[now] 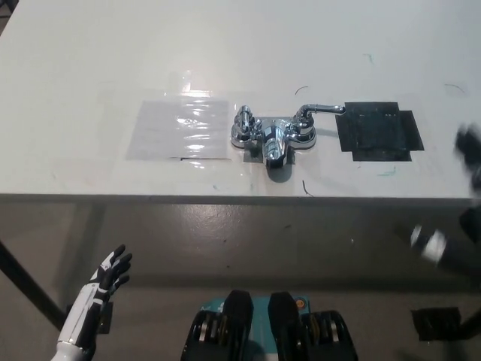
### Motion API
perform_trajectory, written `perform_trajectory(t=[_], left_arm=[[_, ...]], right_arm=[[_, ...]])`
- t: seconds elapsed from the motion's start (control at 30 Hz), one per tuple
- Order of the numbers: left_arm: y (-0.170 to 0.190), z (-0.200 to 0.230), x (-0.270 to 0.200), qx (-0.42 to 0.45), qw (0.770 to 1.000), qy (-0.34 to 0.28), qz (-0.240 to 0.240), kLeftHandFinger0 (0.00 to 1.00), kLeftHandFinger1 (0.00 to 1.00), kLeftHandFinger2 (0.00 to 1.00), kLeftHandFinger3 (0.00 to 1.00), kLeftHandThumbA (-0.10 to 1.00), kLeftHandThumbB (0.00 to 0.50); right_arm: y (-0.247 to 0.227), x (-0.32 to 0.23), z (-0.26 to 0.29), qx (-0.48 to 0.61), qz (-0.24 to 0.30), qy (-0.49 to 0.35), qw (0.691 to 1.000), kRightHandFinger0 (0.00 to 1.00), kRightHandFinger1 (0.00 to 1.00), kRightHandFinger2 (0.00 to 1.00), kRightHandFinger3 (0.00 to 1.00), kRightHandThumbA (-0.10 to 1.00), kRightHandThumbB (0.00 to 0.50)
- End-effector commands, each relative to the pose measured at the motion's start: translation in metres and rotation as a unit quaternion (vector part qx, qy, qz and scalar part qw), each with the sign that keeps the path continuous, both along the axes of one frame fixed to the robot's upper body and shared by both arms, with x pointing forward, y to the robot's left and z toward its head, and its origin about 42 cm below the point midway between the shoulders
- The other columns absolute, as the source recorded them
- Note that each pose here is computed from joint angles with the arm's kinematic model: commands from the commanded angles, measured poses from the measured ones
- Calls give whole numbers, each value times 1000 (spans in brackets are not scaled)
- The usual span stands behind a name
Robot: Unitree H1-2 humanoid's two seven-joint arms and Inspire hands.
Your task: The faucet is at the center of the desk and the robot turn off the faucet by turning the right faucet handle using the right hand
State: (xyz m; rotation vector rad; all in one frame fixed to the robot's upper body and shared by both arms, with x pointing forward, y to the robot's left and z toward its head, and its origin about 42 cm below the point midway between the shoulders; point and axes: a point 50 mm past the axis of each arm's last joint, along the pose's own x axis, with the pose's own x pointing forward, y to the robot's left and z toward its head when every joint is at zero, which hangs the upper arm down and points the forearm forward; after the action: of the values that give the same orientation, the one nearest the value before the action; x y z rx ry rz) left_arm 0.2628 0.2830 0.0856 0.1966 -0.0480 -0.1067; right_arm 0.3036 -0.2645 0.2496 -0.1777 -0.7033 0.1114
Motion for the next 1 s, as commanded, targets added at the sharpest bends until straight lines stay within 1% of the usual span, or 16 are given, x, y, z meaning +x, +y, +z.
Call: perform_trajectory(t=[0.0,0.1,0.17,0.23,0.4,0.47,0.5,0.53,0.57,0.6,0.67,0.73,0.8,0.87,0.9,0.97], left_arm=[[-3,16,2,-1,999,-48,-25,1000,1000,1000,1000,1000,397],[-2,17,3,1,999,-48,-24,1000,1000,1000,1000,1000,391],[-1,18,3,0,999,-48,-23,1000,1000,1000,1000,1000,399],[-1,18,4,3,999,-49,-22,1000,1000,1000,1000,1000,398],[-3,19,7,2,998,-50,-25,1000,1000,1000,1000,1000,404],[-3,19,6,3,999,-49,-23,1000,1000,1000,1000,1000,405],[-3,19,6,3,999,-49,-24,1000,1000,1000,1000,1000,402],[-3,18,6,3,998,-52,-25,1000,1000,1000,1000,1000,400],[-3,18,6,1,998,-52,-25,1000,1000,1000,1000,1000,401],[-3,18,6,-1,998,-49,-25,1000,1000,1000,1000,1000,414],[-3,18,7,-2,999,-47,-26,1000,1000,1000,1000,1000,413],[-3,18,7,2,999,-48,-24,1000,1000,1000,1000,1000,417],[-4,17,7,3,999,-47,-24,1000,1000,1000,1000,1000,415],[-4,17,7,2,999,-47,-24,1000,1000,1000,1000,1000,407],[-3,16,7,0,999,-48,-25,1000,1000,1000,1000,1000,399],[-3,17,6,1,999,-47,-25,1000,1000,1000,1000,1000,405]], right_arm=[[-14,51,77,13,68,1,998,1000,1000,1000,1000,1000,317],[-13,93,102,-2,75,21,997,1000,1000,1000,1000,1000,309],[-11,118,113,-27,74,35,996,1000,1000,1000,1000,1000,305],[-7,143,124,-43,77,52,995,1000,1000,1000,1000,1000,281],[7,185,138,-53,87,96,990,1000,1000,1000,1000,1000,287],[14,199,141,-45,91,110,989,1000,1000,1000,1000,1000,281],[16,204,143,-49,85,118,988,1000,1000,1000,1000,1000,332],[20,213,145,-69,70,134,986,1000,1000,1000,1000,1000,398],[23,217,144,-77,67,142,985,1000,1000,1000,1000,1000,390],[25,221,144,-81,67,146,984,1000,1000,1000,1000,1000,365],[31,229,144,-81,71,149,983,1000,1000,1000,1000,1000,351],[38,243,141,-79,78,178,978,1000,1000,1000,1000,1000,361],[43,253,137,-73,80,201,974,1000,1000,1000,1000,1000,333],[47,259,132,-68,83,210,972,1000,1000,1000,1000,1000,329],[49,264,127,-71,79,225,969,1000,1000,1000,1000,1000,354],[52,272,117,-77,72,245,964,1000,1000,1000,1000,1000,348]])
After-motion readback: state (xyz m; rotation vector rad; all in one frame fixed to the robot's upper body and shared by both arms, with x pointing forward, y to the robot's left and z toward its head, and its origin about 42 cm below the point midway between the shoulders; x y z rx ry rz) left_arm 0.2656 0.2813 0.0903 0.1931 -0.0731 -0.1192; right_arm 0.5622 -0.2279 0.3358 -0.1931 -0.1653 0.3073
